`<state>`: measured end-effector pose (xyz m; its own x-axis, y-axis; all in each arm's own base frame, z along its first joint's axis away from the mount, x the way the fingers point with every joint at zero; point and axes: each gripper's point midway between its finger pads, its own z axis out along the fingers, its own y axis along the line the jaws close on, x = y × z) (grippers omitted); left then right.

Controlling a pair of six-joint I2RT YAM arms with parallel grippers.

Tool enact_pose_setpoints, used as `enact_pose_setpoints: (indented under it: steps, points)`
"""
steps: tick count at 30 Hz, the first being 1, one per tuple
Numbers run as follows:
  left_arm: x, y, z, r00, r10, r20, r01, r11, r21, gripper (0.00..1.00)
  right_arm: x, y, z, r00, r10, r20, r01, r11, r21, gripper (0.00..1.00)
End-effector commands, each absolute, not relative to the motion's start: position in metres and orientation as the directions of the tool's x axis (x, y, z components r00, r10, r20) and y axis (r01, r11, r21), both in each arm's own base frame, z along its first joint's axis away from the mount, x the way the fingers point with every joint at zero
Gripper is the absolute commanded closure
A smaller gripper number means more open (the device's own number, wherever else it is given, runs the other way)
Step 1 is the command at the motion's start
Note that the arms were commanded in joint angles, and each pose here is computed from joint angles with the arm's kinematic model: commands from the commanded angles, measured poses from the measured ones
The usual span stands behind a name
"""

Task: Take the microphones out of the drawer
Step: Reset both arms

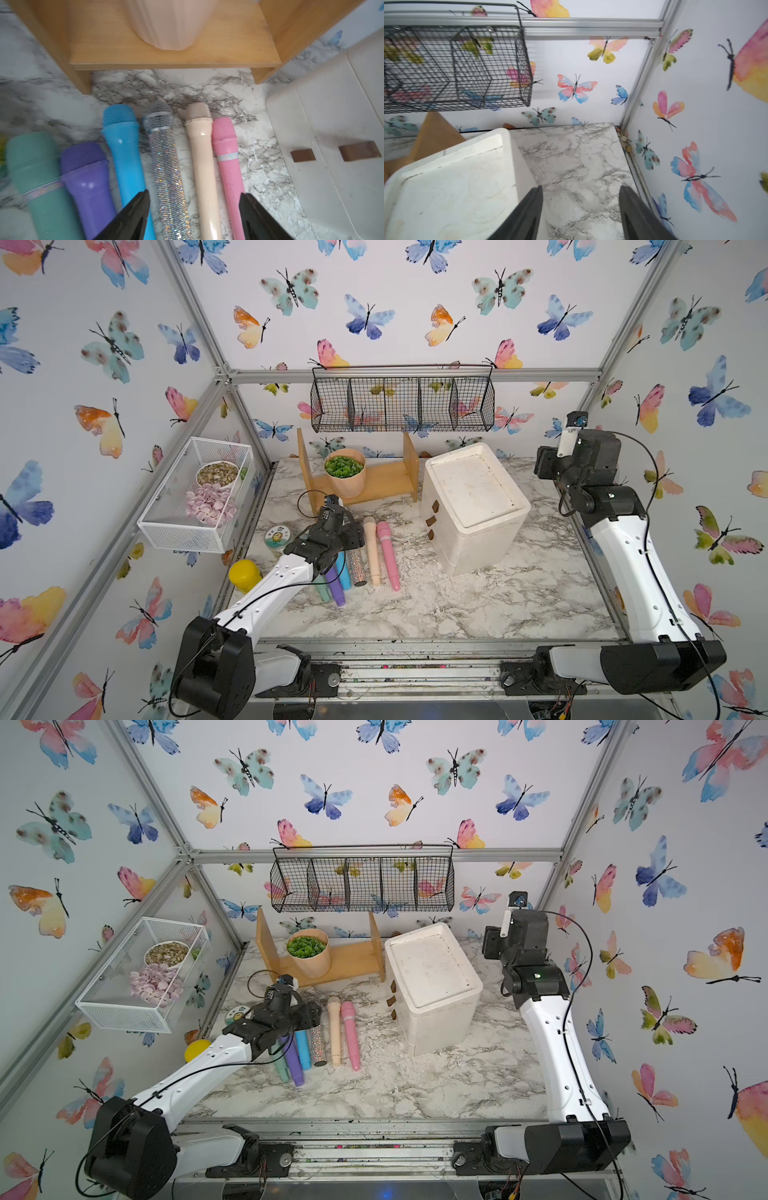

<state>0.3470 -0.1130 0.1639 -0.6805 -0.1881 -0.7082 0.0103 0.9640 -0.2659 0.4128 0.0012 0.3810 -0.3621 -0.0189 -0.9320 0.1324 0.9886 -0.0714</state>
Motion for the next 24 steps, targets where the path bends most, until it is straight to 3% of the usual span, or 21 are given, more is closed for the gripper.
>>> enact_pose_setpoints:
  steps: [1,7,16,24]
  points:
    - [0.353,-0.076,0.168,-0.641,-0.117,-0.759,-0.015,0.99,-0.14,0.16,0.41,-0.021,0.356,-0.369,0.024,-0.929,0.263,0.961,-0.08,0.35]
    - [0.363,-0.054,0.149,-0.626,-0.116,-0.771,-0.02,0.991,-0.132,0.15,0.396,-0.025,0.271,-0.469,0.096,-0.878,0.303,0.951,-0.057,0.31]
    - [0.367,-0.042,0.146,-0.464,-0.017,-0.886,0.01,1.0,-0.024,0.15,0.373,-0.027,0.168,-0.552,0.164,-0.817,0.333,0.942,-0.036,0.27]
    - [0.372,-0.042,0.128,-0.416,0.004,-0.909,0.03,1.0,-0.01,0.15,0.361,-0.014,0.135,-0.433,0.127,-0.893,0.234,0.972,0.024,0.28]
